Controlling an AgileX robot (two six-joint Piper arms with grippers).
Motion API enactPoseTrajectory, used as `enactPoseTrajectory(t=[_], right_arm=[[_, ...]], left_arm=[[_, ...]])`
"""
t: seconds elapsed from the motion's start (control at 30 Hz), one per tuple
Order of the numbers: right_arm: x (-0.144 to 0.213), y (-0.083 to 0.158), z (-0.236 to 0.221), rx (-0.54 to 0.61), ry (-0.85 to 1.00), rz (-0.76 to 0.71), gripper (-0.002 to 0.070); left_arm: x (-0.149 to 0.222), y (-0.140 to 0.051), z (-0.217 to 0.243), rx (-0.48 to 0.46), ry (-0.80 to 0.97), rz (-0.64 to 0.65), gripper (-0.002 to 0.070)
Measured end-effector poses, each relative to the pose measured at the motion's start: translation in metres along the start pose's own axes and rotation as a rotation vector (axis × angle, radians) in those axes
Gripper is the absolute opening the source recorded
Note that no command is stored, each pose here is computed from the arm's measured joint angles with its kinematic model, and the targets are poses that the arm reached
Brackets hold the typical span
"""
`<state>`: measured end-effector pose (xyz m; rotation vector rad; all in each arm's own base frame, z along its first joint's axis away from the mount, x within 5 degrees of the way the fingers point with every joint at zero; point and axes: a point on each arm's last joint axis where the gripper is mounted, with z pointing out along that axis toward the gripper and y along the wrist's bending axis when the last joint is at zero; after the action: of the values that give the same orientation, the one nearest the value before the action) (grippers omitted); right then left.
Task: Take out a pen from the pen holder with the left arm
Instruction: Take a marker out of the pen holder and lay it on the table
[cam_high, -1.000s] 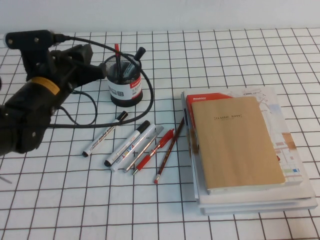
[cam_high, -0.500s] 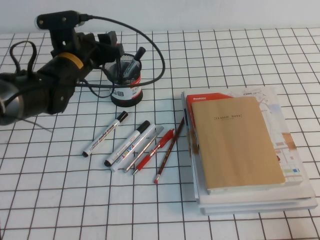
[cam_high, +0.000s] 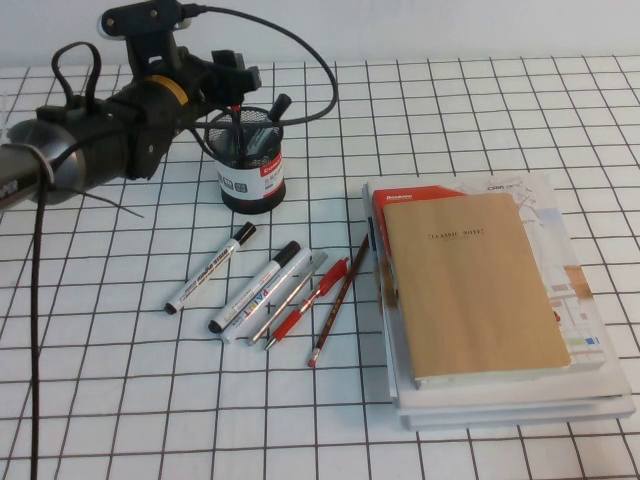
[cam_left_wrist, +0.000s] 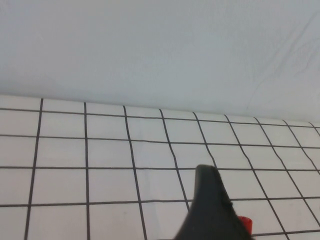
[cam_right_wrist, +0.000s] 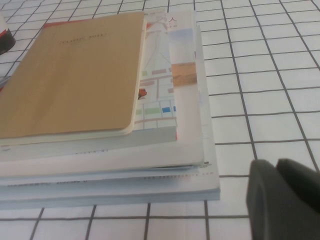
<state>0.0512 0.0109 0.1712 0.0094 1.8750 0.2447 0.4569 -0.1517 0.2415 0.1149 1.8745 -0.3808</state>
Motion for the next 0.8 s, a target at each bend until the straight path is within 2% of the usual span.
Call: enactPoseTrajectory(t=[0.33,0.57,0.8], right_arm=[[0.0,0.0,0.0,0.0,0.0,0.0,-0.0015],[0.0,0.0,0.0,0.0,0.0,0.0,-0.0015],[0.0,0.0,0.0,0.0,0.0,0.0,-0.0015]], left_arm=[[0.003,0.002,0.014,-0.03,0.079,-0.002,0.0397],[0.005,-0.004,0.017,-0.018,0.08,0.01,0.0397],[0.019,-0.001,0.027,-0.019,0.097,0.015,0.0397]])
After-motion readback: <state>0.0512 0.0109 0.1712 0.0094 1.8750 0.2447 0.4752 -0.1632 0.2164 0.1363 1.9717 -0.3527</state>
